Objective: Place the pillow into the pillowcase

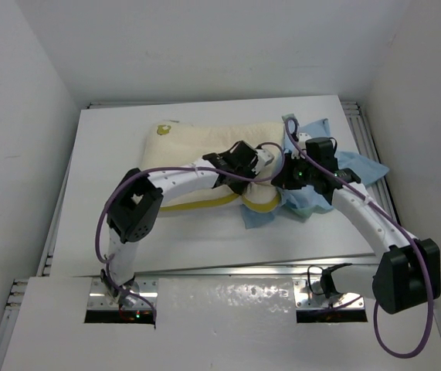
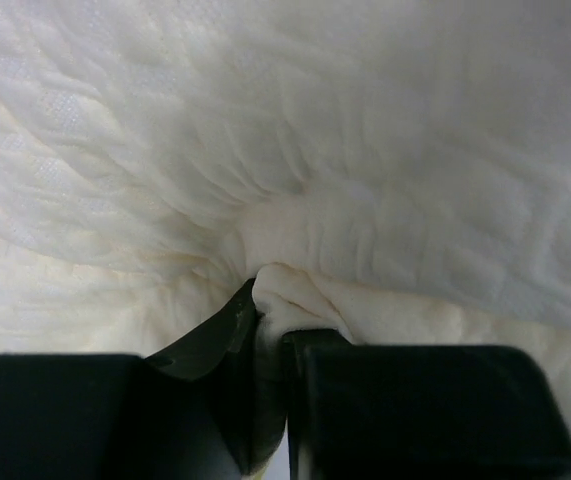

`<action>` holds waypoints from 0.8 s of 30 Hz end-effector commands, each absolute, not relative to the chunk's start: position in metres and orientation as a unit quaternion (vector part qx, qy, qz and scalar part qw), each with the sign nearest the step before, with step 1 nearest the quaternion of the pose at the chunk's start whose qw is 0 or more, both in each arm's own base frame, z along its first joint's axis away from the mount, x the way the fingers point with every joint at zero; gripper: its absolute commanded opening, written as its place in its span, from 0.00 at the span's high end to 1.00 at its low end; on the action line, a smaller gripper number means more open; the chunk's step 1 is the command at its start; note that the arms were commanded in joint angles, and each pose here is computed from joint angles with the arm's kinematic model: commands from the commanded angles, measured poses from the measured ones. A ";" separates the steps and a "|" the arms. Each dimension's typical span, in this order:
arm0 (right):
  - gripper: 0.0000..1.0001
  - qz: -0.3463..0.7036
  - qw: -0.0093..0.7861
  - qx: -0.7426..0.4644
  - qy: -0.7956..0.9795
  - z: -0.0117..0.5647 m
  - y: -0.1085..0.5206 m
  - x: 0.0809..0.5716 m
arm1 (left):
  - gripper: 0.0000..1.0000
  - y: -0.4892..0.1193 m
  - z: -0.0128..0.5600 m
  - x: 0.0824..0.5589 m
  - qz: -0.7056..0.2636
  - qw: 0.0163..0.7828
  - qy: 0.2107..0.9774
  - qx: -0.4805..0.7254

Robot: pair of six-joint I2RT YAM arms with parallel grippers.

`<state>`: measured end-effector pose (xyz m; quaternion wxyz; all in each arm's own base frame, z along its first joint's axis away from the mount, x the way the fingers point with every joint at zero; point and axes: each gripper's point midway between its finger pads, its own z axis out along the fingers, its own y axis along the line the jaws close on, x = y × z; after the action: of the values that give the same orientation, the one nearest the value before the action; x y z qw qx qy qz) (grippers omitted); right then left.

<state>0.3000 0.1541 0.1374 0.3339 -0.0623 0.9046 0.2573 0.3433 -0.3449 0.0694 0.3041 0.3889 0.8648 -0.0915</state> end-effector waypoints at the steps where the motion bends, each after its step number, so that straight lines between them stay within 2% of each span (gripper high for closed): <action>1: 1.00 0.286 0.317 -0.048 0.903 0.146 0.167 0.291 | 0.88 -0.386 0.132 0.376 -0.160 0.390 0.808 0.411; 3: 1.00 0.259 0.328 -0.034 0.908 0.136 0.158 0.296 | 0.74 -0.399 0.149 0.354 -0.212 0.369 0.773 0.471; 4: 1.00 0.249 0.334 -0.026 0.909 0.133 0.154 0.300 | 0.61 -0.403 0.164 0.343 -0.231 0.371 0.737 0.516; 6: 1.00 0.238 0.337 -0.017 0.911 0.128 0.148 0.302 | 0.51 -0.396 0.172 0.329 -0.235 0.364 0.703 0.564; 7: 1.00 0.238 0.336 -0.009 0.911 0.126 0.145 0.303 | 0.43 -0.392 0.183 0.323 -0.224 0.377 0.661 0.609; 10: 1.00 0.246 0.339 -0.008 0.908 0.125 0.148 0.306 | 0.35 -0.379 0.178 0.305 -0.216 0.359 0.611 0.672; 12: 1.00 0.259 0.337 -0.006 0.905 0.126 0.152 0.305 | 0.33 -0.374 0.171 0.295 -0.220 0.349 0.588 0.696; 17: 1.00 0.266 0.344 0.000 0.901 0.130 0.154 0.308 | 0.26 -0.386 0.177 0.276 -0.242 0.395 0.497 0.734; 20: 1.00 0.265 0.351 0.008 0.898 0.133 0.153 0.311 | 0.23 -0.395 0.165 0.265 -0.249 0.402 0.468 0.747; 24: 1.00 0.256 0.360 0.013 0.897 0.135 0.149 0.313 | 0.21 -0.403 0.137 0.253 -0.264 0.382 0.472 0.749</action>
<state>0.3003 0.1411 0.1148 0.3222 0.0134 0.9168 0.2357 0.2610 -0.3813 0.1362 0.3565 0.7373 0.5195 -0.2437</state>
